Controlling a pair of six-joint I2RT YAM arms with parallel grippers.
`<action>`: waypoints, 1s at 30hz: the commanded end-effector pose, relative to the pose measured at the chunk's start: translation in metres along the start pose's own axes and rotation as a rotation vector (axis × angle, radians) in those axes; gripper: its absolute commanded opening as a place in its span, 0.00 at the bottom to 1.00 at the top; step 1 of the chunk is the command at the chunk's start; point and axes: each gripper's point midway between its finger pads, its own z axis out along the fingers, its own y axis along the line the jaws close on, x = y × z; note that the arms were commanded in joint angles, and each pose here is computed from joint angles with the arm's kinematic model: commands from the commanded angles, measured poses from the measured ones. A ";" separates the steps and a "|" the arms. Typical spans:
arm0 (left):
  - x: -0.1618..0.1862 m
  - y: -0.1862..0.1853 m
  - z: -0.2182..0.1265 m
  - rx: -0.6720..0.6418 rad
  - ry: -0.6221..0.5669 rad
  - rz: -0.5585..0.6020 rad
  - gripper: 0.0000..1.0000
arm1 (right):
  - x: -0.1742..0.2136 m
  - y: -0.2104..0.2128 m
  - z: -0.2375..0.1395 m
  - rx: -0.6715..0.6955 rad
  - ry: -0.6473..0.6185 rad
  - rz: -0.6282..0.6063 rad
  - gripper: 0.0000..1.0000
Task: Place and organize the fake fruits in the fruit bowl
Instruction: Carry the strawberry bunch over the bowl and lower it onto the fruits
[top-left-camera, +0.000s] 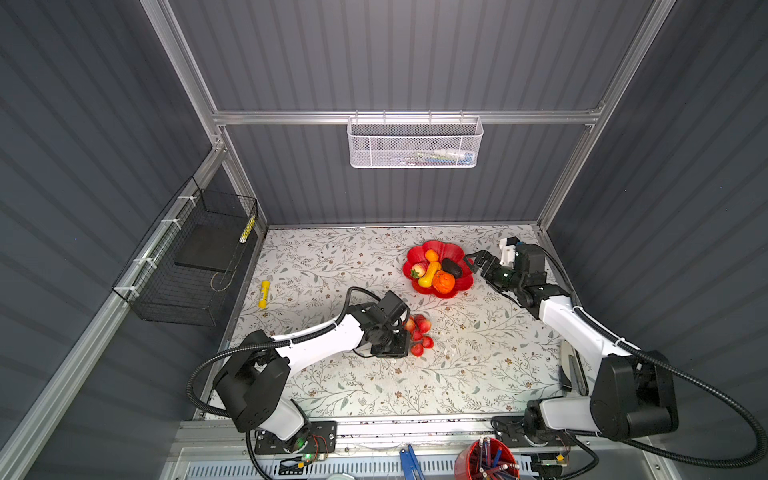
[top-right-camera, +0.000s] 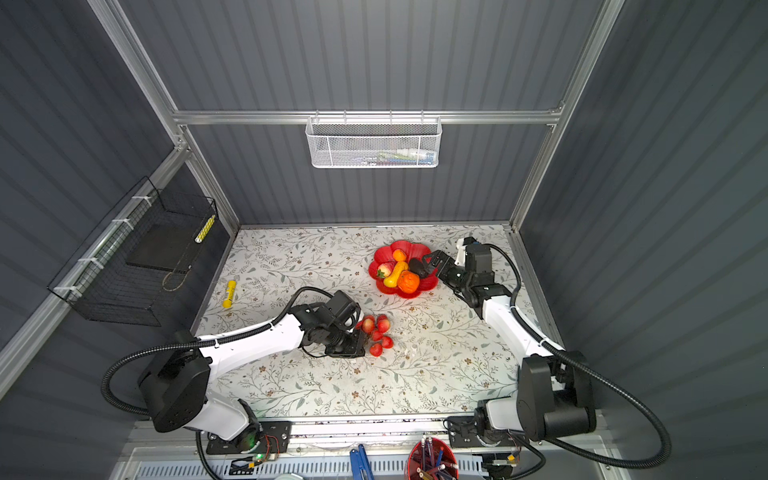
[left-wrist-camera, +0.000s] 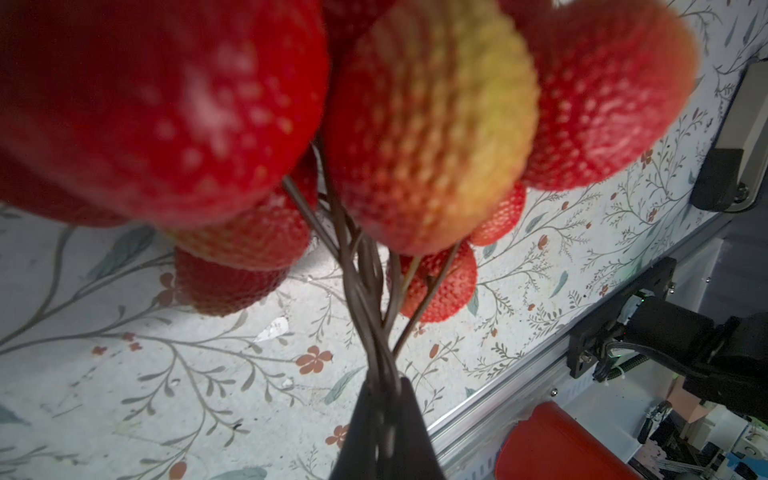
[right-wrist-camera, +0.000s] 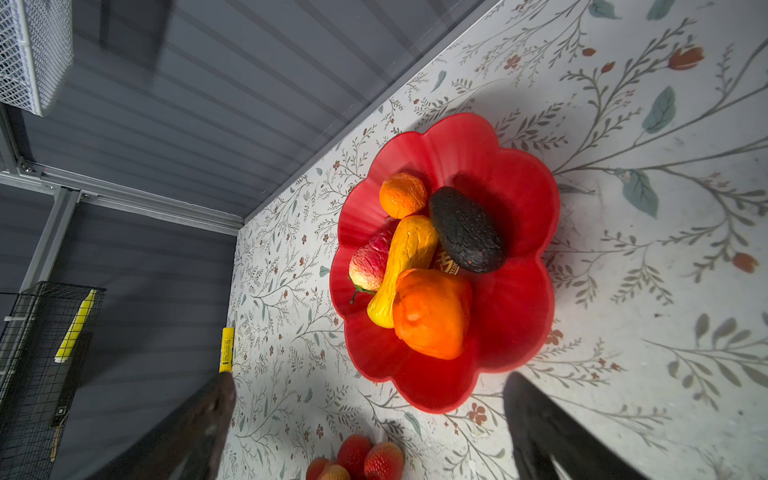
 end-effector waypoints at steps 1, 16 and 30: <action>-0.007 -0.006 -0.025 -0.019 -0.047 0.048 0.00 | 0.001 -0.003 -0.001 0.001 -0.001 0.005 0.99; -0.096 -0.065 -0.137 -0.044 -0.434 0.380 0.00 | -0.005 -0.003 -0.017 0.016 -0.059 -0.018 0.99; -0.266 -0.122 -0.102 0.027 -0.637 0.627 0.00 | -0.011 -0.018 -0.053 0.089 -0.154 -0.044 0.99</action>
